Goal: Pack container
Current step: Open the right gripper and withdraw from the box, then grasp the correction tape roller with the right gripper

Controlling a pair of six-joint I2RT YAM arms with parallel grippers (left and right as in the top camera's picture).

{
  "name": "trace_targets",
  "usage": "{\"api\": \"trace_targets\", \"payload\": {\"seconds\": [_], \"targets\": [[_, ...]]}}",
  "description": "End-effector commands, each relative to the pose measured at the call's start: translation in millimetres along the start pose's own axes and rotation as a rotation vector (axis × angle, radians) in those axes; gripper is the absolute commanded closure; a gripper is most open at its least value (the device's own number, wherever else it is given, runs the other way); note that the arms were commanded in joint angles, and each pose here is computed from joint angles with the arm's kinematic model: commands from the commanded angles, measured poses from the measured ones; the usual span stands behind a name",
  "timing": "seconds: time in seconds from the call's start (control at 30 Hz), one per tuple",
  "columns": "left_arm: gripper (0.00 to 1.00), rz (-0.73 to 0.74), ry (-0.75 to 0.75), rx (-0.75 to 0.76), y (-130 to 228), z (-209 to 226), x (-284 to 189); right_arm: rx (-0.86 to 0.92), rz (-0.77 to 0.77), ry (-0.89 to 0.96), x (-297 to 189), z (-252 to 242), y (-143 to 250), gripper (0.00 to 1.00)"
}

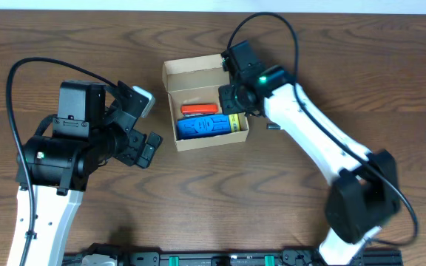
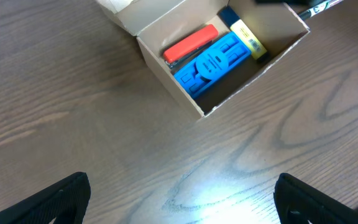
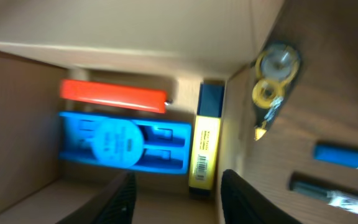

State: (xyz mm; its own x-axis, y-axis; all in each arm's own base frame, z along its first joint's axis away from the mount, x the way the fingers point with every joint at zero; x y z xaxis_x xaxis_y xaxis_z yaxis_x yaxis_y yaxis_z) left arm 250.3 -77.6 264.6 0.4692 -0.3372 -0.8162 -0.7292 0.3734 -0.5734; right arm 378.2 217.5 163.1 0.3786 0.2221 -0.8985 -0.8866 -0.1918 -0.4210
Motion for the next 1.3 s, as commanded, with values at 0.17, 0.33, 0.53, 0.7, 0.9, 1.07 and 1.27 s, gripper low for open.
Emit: {"api": "trace_targets", "payload": {"seconds": [0.17, 0.33, 0.53, 0.7, 0.9, 1.07, 1.27], "targets": [[0.05, -0.013, 0.008, -0.008, -3.1, -0.7, -3.0, -0.201, -0.313, 0.055, -127.1, -27.8, -30.4, 0.47], [0.05, -0.013, 0.008, -0.008, -3.1, -0.7, -3.0, -0.126, -0.296, 0.139, -134.5, -67.5, -27.9, 0.47], [0.05, -0.013, 0.009, -0.008, -3.1, -0.7, -3.0, -0.052, -0.199, 0.182, -101.0, -99.6, -22.7, 0.49], [0.05, -0.013, 0.009, -0.008, -3.1, -0.7, -3.0, -0.040, -0.072, 0.189, -48.4, -106.3, -14.9, 0.47], [0.05, -0.013, 0.008, -0.008, -3.1, -0.7, -3.0, -0.007, 0.036, 0.160, 21.2, -109.0, -7.3, 0.44], [0.05, -0.013, 0.008, -0.008, -3.1, -0.7, -3.0, 0.003, 0.070, 0.105, 58.9, -101.8, -3.5, 0.44], [0.05, -0.013, 0.008, -0.008, -3.1, -0.7, -3.0, -0.025, 0.072, 0.087, 87.7, -87.1, -2.6, 0.37]]}}
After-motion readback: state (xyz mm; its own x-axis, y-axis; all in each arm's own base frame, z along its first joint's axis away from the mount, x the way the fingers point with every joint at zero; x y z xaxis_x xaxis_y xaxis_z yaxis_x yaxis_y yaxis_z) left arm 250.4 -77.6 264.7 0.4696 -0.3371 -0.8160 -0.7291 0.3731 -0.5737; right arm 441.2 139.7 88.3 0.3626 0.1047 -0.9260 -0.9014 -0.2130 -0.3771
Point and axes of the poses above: each gripper's point midway between its finger pads, its own x axis out along the fingers, its own z axis along the line the jaws close on, y = z × x, the point moved 3 cm from there along -x, back along the fingers, and after that the axes turned 2 degrees about -x, right-handed, at the moved point
